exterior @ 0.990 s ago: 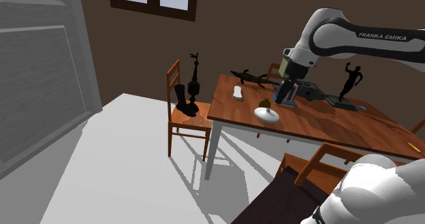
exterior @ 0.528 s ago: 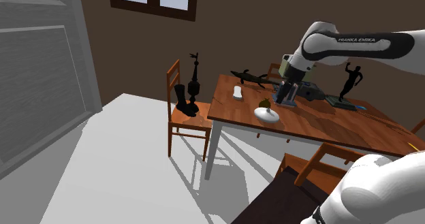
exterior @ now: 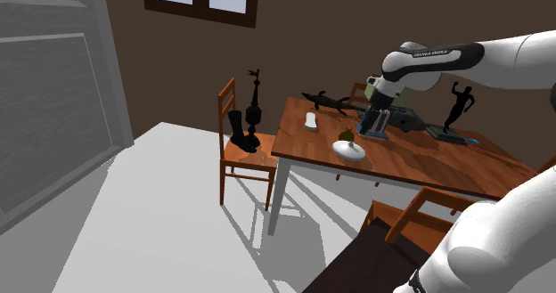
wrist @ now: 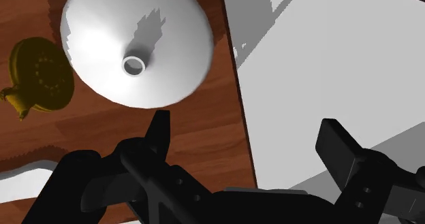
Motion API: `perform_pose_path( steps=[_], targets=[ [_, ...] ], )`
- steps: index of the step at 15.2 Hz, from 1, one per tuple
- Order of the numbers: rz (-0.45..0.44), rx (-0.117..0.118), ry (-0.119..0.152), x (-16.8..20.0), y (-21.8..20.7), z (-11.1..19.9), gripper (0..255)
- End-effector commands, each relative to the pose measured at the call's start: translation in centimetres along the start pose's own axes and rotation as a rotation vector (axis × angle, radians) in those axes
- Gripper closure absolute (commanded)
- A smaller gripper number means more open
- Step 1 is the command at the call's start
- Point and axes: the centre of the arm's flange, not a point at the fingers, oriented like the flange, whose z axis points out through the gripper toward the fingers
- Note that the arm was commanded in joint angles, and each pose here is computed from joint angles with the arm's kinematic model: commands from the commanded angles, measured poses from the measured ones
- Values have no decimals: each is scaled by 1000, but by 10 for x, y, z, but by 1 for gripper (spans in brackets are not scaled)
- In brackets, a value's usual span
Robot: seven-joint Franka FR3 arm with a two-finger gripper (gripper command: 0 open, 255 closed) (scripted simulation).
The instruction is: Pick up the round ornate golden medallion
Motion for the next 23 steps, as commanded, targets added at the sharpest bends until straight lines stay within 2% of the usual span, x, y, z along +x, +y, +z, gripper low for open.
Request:
perform_pose_path(
  steps=[1, 15, 23],
  targets=[
    [-28, 5, 8, 1, 26, 7, 0],
    [-196, 51, 65, 22, 202, 69, 0],
    [-196, 51, 65, 14, 205, 109, 0]
  ],
)
